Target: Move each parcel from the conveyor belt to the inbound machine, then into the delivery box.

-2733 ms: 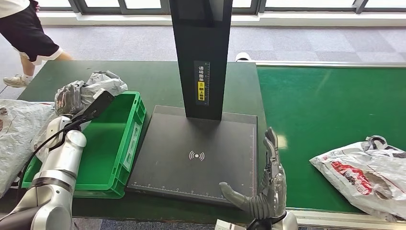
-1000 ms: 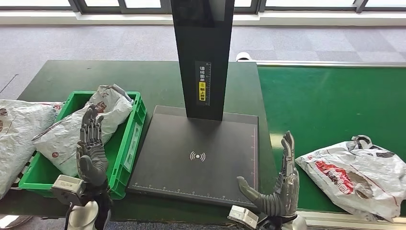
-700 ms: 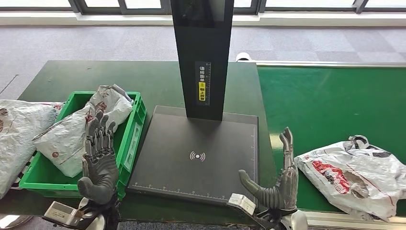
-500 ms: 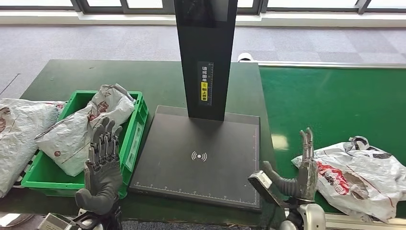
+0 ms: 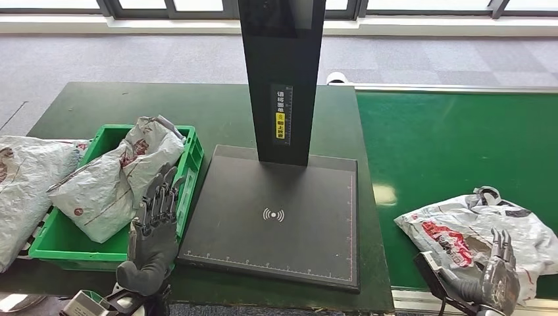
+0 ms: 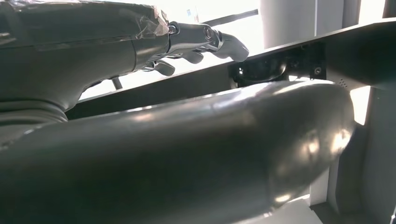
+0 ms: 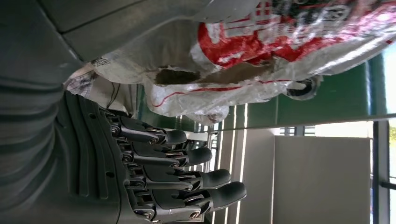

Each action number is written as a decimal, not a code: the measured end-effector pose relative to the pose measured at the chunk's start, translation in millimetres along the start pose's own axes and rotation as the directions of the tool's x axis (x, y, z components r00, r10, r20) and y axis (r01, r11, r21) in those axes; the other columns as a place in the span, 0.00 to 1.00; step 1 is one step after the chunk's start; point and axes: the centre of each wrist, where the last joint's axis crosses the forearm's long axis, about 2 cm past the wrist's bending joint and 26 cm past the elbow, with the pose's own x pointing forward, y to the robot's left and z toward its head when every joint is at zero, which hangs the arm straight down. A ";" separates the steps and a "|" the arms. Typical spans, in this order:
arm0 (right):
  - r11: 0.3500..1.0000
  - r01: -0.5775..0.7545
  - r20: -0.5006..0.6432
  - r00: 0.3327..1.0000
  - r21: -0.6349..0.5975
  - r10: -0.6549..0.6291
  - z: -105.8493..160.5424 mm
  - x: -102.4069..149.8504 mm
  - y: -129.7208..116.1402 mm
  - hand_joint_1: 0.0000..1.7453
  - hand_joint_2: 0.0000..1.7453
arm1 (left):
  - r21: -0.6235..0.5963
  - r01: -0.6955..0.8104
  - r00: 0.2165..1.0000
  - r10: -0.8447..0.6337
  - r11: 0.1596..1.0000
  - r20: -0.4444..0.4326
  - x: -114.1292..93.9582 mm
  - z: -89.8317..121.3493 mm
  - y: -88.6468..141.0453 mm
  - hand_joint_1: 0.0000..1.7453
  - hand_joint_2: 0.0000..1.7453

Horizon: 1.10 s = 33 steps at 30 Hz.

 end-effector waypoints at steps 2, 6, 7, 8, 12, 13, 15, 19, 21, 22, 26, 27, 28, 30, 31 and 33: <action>0.999 -0.031 -0.058 0.998 0.023 0.032 0.9 -14.6 4.5 0.00 1.00 | -0.004 -0.007 1.000 0.007 1.000 -0.005 -1.1 1.1 0.1 0.00 0.00; 0.997 -0.049 -0.156 0.986 0.064 0.059 5.2 -39.4 14.8 0.00 1.00 | -0.010 -0.016 1.000 0.016 1.000 -0.017 -3.3 4.0 0.7 0.00 0.00; 0.996 -0.049 -0.168 0.984 0.072 0.061 6.2 -42.7 16.7 0.00 1.00 | -0.011 -0.017 1.000 0.017 1.000 -0.020 -3.8 4.6 0.8 0.00 0.00; 0.996 -0.049 -0.180 0.982 0.080 0.063 7.1 -45.7 19.0 0.00 1.00 | -0.012 -0.019 1.000 0.019 1.000 -0.023 -4.3 5.1 0.8 0.00 0.00; 0.993 -0.045 -0.229 0.971 0.108 0.069 10.1 -54.8 31.1 0.00 1.00 | -0.028 -0.035 0.999 0.034 0.999 -0.031 -5.9 6.7 -2.5 0.00 0.00; 0.993 -0.043 -0.241 0.968 0.113 0.069 10.8 -56.4 34.7 0.00 1.00 | -0.031 -0.038 0.999 0.037 0.999 -0.033 -6.3 7.0 -3.5 0.00 0.00; 0.991 -0.037 -0.258 0.964 0.128 0.069 12.1 -58.8 41.3 0.00 1.00 | -0.037 -0.042 0.999 0.040 0.998 -0.037 -7.0 7.6 -4.8 0.00 0.00; 0.989 -0.025 -0.279 0.958 0.149 0.066 13.2 -61.4 48.3 0.00 1.00 | -0.044 -0.046 0.998 0.044 0.998 -0.040 -7.5 8.0 -6.8 0.00 0.00; 0.988 -0.021 -0.283 0.957 0.153 0.064 12.5 -61.5 49.5 0.00 1.00 | -0.046 -0.047 0.998 0.045 0.998 -0.041 -7.7 8.1 -7.3 0.00 0.00; 0.988 -0.019 -0.284 0.957 0.155 0.063 12.3 -61.5 50.0 0.00 1.00 | -0.047 -0.048 0.998 0.046 0.998 -0.042 -7.8 8.2 -7.3 0.00 0.00; 0.987 -0.014 -0.288 0.956 0.163 0.061 12.1 -61.3 52.2 0.00 1.00 | -0.051 -0.049 0.998 0.046 0.998 -0.044 -8.0 8.7 -7.5 0.00 0.00; 0.986 -0.012 -0.289 0.955 0.165 0.060 12.0 -61.3 52.6 0.00 1.00 | -0.052 -0.049 0.998 0.047 0.997 -0.044 -8.1 8.7 -7.6 0.00 0.00; 0.986 -0.011 -0.291 0.955 0.166 0.059 11.9 -61.2 52.9 0.00 1.00 | -0.052 -0.049 0.998 0.047 0.997 -0.044 -8.2 8.8 -7.7 0.00 0.00; 0.986 -0.008 -0.294 0.954 0.168 0.057 11.7 -61.2 53.4 0.00 1.00 | -0.052 -0.050 0.998 0.047 0.997 -0.045 -8.3 9.0 -7.8 0.00 0.00; 0.986 -0.006 -0.295 0.954 0.168 0.056 11.6 -61.2 53.6 0.07 1.00 | -0.052 -0.050 0.998 0.047 0.997 -0.046 -8.4 9.1 -7.7 0.00 0.00; 0.985 -0.005 -0.294 0.954 0.173 0.057 11.2 -60.9 54.2 0.57 1.00 | -0.052 -0.049 0.998 0.047 0.997 -0.046 -8.5 9.2 -7.7 0.00 0.00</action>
